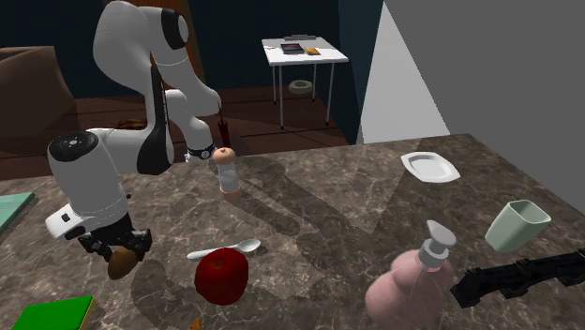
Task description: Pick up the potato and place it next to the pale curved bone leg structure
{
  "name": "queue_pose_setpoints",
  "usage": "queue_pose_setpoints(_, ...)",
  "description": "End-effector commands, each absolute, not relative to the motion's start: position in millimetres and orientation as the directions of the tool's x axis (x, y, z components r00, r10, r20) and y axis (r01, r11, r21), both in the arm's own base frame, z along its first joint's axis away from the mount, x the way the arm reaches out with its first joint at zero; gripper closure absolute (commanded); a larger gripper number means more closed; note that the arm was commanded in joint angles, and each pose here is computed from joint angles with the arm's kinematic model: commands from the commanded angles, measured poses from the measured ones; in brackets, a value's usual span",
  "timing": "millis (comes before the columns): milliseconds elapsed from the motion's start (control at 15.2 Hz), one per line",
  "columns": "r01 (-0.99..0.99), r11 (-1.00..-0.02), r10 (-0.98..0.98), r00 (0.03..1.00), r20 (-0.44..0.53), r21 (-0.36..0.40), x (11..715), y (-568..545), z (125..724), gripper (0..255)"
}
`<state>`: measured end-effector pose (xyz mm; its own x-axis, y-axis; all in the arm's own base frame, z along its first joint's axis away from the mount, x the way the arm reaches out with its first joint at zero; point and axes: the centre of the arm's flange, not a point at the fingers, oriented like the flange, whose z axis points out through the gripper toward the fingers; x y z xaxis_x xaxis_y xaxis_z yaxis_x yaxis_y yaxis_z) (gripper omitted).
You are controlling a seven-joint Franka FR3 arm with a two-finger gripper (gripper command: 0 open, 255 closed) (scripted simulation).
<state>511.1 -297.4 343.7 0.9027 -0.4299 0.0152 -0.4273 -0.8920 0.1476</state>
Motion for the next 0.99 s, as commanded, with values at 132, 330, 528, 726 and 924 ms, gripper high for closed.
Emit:
queue_pose_setpoints(132, -0.427, -0.892, -0.43, 0.903, 0.016, 0.148, 511, -298, 341, 255)
queue_pose_setpoints(330, -0.427, -0.892, -0.43, 0.903, 0.016, 0.148, 511, -298, 341, 255)
queue_pose_setpoints(528, -0.427, -0.892, -0.43, 0.903, 0.016, 0.148, 511, -298, 341, 0)
queue_pose_setpoints(726, -0.427, -0.892, -0.43, 0.903, 0.016, 0.148, 511, -298, 341, 0)
queue_pose_setpoints(924, -0.427, -0.892, -0.43, 0.903, 0.016, 0.148, 513, -292, 380, 0)
